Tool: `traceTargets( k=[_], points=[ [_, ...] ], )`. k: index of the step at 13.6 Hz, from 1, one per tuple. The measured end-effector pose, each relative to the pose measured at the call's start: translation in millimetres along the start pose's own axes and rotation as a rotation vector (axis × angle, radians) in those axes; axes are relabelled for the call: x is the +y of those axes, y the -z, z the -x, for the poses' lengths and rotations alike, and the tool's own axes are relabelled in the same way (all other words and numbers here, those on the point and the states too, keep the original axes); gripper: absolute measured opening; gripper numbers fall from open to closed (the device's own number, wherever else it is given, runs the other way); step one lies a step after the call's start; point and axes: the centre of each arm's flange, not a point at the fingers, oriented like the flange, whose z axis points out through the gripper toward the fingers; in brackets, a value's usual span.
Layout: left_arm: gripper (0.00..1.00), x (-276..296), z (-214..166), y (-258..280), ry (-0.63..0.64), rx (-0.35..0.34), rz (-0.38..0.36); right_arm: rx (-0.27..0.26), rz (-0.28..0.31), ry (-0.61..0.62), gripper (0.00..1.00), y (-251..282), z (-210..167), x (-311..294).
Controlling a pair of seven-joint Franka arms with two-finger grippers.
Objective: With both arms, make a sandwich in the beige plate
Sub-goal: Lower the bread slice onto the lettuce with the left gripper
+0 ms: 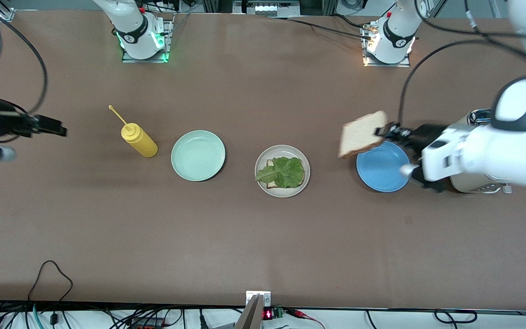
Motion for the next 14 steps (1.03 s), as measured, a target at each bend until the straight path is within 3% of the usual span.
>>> traceTargets(
  k=[2,5,9,14],
  points=[
    [0.11,0,-33,-49,0.007,0.005,0.083,0.02,0.042,0.002,1.0,26,23,-3],
    [0.09,0,-77,-114,0.036,0.036,0.205,0.012,0.047,0.017,1.0,30,35,-13],
    [0.09,-18,-107,-172,0.07,0.034,0.241,-0.034,0.047,0.026,1.0,4,24,-17],
    [0.09,-41,-116,-210,0.084,-0.019,0.269,-0.021,0.046,0.024,1.0,-4,1,-15]
  ],
)
